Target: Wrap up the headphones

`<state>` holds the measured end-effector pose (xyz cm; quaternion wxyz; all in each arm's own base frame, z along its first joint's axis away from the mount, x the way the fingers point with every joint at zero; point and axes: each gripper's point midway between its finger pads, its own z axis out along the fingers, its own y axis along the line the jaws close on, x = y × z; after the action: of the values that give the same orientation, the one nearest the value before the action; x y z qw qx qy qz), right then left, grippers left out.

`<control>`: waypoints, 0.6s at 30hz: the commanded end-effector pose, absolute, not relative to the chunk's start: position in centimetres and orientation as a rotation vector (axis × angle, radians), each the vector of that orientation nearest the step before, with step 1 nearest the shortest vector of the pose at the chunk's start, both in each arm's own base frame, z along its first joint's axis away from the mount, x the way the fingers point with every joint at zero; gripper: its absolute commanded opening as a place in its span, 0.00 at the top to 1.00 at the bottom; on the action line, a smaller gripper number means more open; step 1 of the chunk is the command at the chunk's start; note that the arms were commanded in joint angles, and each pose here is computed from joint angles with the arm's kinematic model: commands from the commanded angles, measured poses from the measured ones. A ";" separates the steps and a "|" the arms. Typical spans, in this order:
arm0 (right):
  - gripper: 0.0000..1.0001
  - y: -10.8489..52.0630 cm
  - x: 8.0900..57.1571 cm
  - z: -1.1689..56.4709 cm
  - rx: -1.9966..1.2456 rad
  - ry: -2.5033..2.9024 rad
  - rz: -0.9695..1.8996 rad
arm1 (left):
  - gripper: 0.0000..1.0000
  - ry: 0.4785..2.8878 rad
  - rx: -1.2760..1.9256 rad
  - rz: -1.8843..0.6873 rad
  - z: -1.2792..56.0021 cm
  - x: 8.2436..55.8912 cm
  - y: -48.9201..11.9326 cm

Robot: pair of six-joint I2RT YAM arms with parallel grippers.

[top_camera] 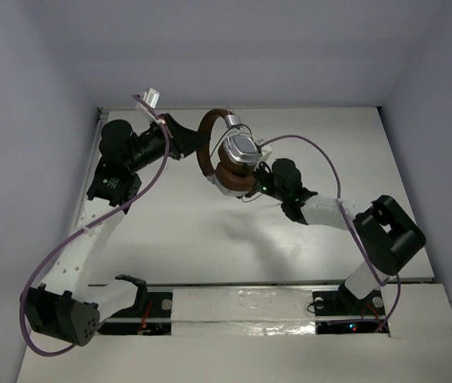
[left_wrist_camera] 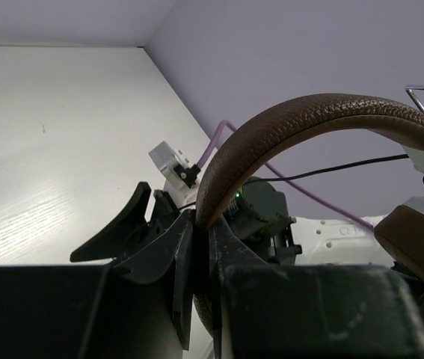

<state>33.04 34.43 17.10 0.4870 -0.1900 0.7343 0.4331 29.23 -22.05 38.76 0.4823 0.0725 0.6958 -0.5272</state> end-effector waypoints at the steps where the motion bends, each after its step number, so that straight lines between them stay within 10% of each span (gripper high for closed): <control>1: 0.47 35.3 32.6 19.3 -0.477 1.678 1.138 | 1.00 1.557 0.165 -1.278 43.9 28.7 -20.9; 18: 0.40 32.8 31.9 14.7 -0.377 1.794 1.054 | 1.00 1.458 0.068 -1.215 48.9 30.1 -18.6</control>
<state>31.46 33.29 13.11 0.4595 -0.1669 0.7563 0.4347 30.73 -19.34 44.46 0.5442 0.0258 0.6662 -0.5093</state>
